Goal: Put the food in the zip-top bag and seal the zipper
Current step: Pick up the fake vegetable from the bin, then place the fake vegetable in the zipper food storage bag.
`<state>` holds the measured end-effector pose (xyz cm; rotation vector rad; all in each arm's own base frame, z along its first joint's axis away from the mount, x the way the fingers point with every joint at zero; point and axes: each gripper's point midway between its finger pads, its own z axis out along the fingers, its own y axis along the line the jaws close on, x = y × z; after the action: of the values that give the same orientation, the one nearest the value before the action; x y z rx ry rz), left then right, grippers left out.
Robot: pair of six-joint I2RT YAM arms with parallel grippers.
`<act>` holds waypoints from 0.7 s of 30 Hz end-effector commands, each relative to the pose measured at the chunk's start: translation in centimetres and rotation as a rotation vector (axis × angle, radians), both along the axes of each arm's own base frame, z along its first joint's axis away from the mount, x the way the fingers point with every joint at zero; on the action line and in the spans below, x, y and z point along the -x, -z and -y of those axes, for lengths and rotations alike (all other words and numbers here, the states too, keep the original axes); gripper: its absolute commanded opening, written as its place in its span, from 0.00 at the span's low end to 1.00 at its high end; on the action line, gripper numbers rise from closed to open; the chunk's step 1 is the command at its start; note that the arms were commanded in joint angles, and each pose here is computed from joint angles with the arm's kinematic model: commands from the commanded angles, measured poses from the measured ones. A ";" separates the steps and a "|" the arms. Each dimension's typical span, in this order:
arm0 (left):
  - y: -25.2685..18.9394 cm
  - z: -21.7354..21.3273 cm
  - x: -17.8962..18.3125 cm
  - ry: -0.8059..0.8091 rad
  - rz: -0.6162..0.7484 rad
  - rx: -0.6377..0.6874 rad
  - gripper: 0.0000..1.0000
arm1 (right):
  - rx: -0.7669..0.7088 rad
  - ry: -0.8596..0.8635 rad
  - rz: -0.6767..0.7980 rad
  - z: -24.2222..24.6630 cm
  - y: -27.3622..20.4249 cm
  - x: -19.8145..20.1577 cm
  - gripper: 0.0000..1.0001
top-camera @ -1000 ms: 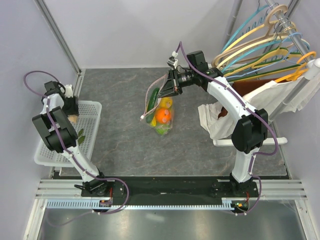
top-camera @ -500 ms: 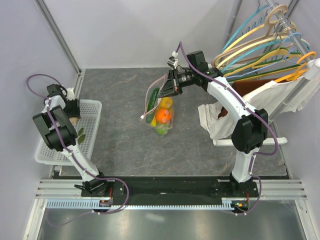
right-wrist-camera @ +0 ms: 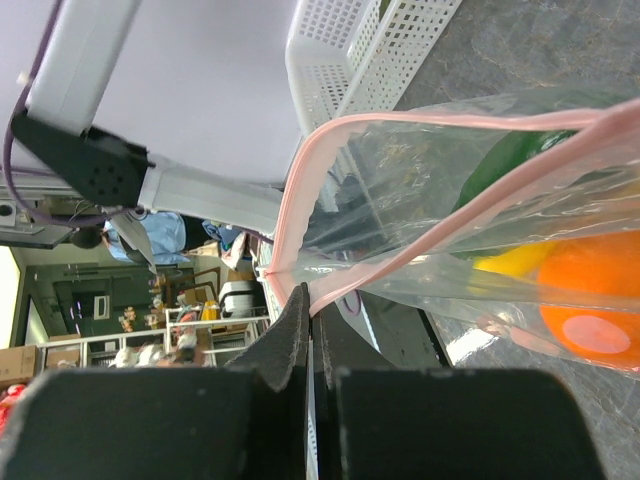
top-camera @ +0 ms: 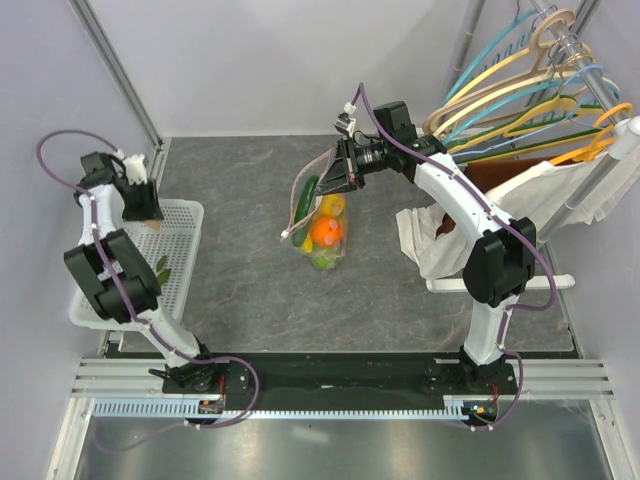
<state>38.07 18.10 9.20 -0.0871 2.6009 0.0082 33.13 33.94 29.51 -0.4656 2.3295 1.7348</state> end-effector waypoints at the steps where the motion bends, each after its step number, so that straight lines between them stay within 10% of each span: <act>1: -15.0 11.0 -1.9 0.293 0.337 0.186 0.49 | -0.046 -0.033 0.048 -0.1 -1.9 0.7 0.00; 9: -30.7 32.7 6.4 0.844 0.623 0.417 0.52 | -0.050 -0.032 0.060 0.0 -2.3 0.8 0.00; 21: -27.7 44.8 7.6 1.074 0.559 0.421 0.53 | -0.060 -0.040 0.070 0.3 -3.0 1.5 0.00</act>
<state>28.47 -25.58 39.15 1.0331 1.6941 -0.8583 33.11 33.94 29.51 -0.4662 2.3293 1.7356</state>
